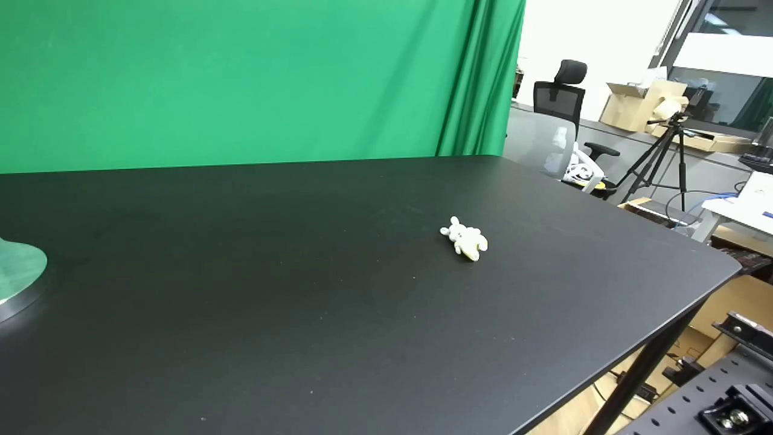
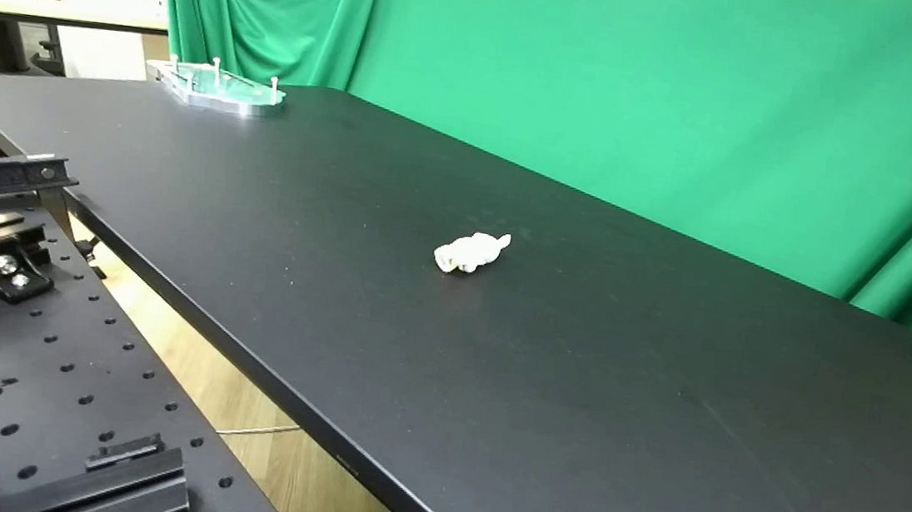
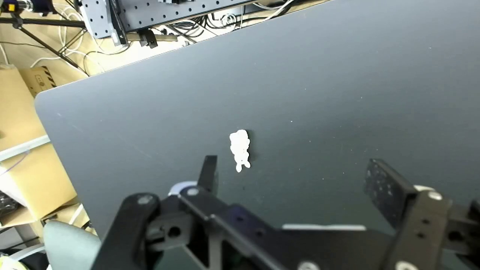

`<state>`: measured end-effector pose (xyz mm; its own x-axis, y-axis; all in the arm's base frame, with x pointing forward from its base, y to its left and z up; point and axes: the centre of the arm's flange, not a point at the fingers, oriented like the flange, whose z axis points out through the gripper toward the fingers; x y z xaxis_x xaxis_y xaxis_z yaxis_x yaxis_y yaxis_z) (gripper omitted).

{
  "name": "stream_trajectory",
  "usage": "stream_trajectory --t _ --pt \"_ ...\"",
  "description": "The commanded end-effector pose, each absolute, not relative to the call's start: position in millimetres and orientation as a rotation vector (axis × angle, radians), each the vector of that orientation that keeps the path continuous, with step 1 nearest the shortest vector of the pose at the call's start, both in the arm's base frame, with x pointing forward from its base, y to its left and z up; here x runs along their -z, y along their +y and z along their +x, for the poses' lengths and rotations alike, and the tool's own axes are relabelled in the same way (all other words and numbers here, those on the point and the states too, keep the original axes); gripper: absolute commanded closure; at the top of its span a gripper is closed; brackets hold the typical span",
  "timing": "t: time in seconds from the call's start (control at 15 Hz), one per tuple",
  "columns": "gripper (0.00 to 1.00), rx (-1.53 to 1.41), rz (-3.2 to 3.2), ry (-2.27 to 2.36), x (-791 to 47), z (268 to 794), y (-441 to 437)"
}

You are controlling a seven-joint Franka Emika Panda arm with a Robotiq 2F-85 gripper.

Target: Move the white toy to the left side of the table

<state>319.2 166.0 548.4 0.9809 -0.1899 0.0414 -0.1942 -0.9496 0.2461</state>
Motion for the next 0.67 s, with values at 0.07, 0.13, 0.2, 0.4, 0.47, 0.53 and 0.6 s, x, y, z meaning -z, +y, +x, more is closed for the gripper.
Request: stream_trajectory --t 0.07,0.13,0.2,0.4,0.47,0.53,0.6 --pt "0.00 -0.025 2.876 -0.283 -548.4 319.2 166.0" --pt "0.00 -0.025 2.876 -0.283 -548.4 319.2 166.0" --pt "0.00 -0.025 2.876 -0.283 -548.4 319.3 166.0" --pt "0.00 -0.036 2.875 -0.316 -543.2 333.4 153.3" --pt "0.00 -0.024 2.882 -0.302 -539.6 343.4 143.5" --pt "0.00 -0.020 2.889 -0.293 -536.3 351.8 135.0" --pt "0.00 -0.008 2.900 -0.286 -531.8 362.3 123.9"
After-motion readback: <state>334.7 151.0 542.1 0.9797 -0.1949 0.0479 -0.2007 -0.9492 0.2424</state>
